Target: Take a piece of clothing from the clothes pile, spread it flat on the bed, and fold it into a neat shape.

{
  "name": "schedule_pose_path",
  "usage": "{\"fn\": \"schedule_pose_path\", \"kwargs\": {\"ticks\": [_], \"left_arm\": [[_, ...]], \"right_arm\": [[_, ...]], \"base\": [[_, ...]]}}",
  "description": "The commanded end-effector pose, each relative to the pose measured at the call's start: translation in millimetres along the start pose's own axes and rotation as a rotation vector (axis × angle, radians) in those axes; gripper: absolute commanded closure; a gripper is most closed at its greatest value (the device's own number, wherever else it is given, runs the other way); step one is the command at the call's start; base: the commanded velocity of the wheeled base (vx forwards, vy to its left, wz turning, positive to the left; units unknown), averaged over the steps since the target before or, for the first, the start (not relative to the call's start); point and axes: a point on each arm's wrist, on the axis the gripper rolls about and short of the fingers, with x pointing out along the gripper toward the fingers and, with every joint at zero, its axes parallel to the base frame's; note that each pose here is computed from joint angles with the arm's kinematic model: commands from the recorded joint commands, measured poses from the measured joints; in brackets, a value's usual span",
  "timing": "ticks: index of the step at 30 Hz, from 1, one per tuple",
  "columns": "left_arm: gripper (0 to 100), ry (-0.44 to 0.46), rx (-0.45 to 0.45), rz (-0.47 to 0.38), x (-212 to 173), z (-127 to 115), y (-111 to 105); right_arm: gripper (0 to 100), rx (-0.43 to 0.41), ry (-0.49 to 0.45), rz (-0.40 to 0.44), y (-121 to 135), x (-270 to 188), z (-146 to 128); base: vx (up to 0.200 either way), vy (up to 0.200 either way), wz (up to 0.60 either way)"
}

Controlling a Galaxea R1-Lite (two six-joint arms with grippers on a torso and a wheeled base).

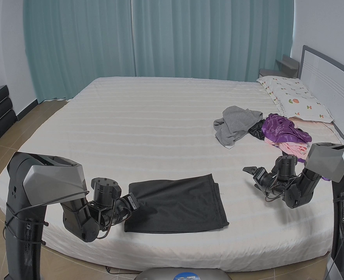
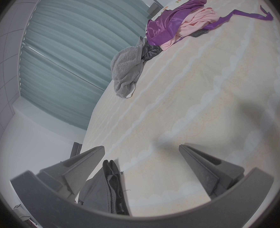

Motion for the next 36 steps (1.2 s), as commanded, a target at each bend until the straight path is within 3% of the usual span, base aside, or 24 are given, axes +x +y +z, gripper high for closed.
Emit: {"fn": "schedule_pose_path", "kwargs": {"ticks": [1,36], "left_arm": [[100,-0.001,-0.003,0.006,0.4,0.5,2.3],[100,-0.03,-0.025,0.016,0.4,10.8,7.8]], "right_arm": [[0,0.0,0.0,0.001,0.2,0.1,-0.2],[0,-0.008,0.002,0.0,0.1,0.5,-1.0]], "base": [[0.0,0.0,0.0],[0.0,0.194,0.0]]}}
